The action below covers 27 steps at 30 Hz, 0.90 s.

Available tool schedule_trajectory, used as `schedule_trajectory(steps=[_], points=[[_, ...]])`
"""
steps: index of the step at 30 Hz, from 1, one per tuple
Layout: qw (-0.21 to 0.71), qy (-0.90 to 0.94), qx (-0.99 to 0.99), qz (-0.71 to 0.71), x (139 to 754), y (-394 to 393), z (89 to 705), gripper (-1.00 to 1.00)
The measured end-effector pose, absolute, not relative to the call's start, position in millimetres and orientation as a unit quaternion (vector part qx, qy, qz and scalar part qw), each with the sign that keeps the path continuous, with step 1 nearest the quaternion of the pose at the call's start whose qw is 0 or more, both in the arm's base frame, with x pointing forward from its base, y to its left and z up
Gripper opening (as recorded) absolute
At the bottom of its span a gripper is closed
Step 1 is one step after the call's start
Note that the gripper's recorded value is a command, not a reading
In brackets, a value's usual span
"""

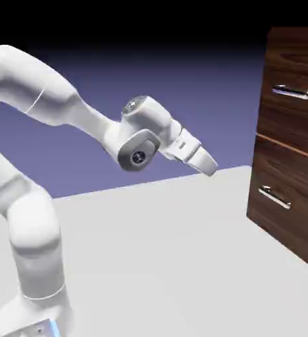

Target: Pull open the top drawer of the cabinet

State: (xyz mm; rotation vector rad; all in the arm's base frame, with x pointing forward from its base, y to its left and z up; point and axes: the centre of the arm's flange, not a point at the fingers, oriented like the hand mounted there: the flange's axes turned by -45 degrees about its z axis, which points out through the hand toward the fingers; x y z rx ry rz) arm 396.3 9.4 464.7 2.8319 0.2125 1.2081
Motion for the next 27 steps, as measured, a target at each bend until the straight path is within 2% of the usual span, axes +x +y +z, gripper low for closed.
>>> schedule_trajectory(steps=[13,27], points=[[0.268,0.487,0.75,0.359,463,59,519,0.0],[0.491,0.763,0.378,0.184,524,96,548,0.0]])
